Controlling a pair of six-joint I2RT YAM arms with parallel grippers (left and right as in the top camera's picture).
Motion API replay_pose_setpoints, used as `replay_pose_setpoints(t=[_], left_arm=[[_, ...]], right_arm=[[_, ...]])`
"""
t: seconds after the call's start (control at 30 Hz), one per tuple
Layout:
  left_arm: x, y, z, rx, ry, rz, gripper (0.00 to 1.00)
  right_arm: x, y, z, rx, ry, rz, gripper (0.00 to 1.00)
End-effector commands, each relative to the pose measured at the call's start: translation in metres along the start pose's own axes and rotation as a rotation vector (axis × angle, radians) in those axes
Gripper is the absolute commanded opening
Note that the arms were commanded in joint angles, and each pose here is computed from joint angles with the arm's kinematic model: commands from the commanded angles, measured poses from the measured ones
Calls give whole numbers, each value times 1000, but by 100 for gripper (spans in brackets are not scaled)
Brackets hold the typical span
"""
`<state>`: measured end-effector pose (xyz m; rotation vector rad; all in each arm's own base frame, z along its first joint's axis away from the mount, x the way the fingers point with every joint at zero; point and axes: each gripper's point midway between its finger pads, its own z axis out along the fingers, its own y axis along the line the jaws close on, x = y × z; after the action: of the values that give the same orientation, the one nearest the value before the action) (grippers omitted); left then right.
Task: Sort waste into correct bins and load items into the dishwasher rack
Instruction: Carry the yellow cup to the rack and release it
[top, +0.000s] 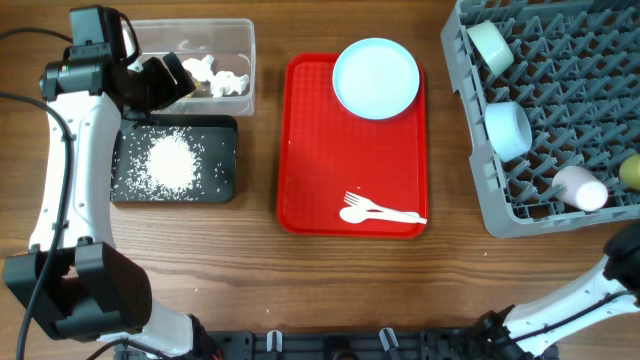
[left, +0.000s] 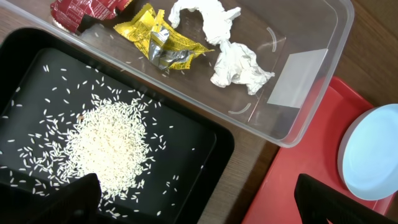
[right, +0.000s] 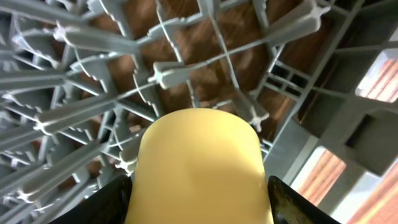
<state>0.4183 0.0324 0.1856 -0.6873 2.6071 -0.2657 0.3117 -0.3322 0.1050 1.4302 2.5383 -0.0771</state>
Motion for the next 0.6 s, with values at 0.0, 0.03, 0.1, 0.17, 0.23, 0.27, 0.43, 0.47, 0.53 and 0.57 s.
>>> replay_pose_setpoints(t=[0.0, 0.03, 0.1, 0.17, 0.23, 0.27, 0.43, 0.47, 0.53, 0.57], left_arm=[[-2, -1, -2, 7, -4, -11, 100], [-2, -1, -2, 7, -4, -11, 100], [-2, -1, -2, 6, -4, -11, 100], [-2, -1, -2, 6, -4, -11, 100], [-2, -1, -2, 6, -4, -11, 100], [-2, -1, -2, 7, -4, -11, 100], [-2, -1, -2, 7, -4, -11, 100], [-2, -1, -2, 6, -4, -11, 100], [-2, -1, -2, 6, -4, -11, 100], [-2, -1, -2, 6, -4, -11, 100]], right_arm=[[10, 13, 13, 16, 28, -30, 52], [13, 11, 15, 24, 37, -30, 52], [19, 8, 21, 32, 55, -29, 52], [21, 8, 22, 33, 61, -28, 52], [22, 8, 22, 34, 66, -29, 52], [22, 8, 22, 34, 66, -29, 56], [21, 9, 16, 26, 68, -28, 97], [17, 10, 11, 24, 61, -25, 99], [9, 15, -4, 3, 37, -20, 99], [3, 21, -17, -25, 14, -21, 99]])
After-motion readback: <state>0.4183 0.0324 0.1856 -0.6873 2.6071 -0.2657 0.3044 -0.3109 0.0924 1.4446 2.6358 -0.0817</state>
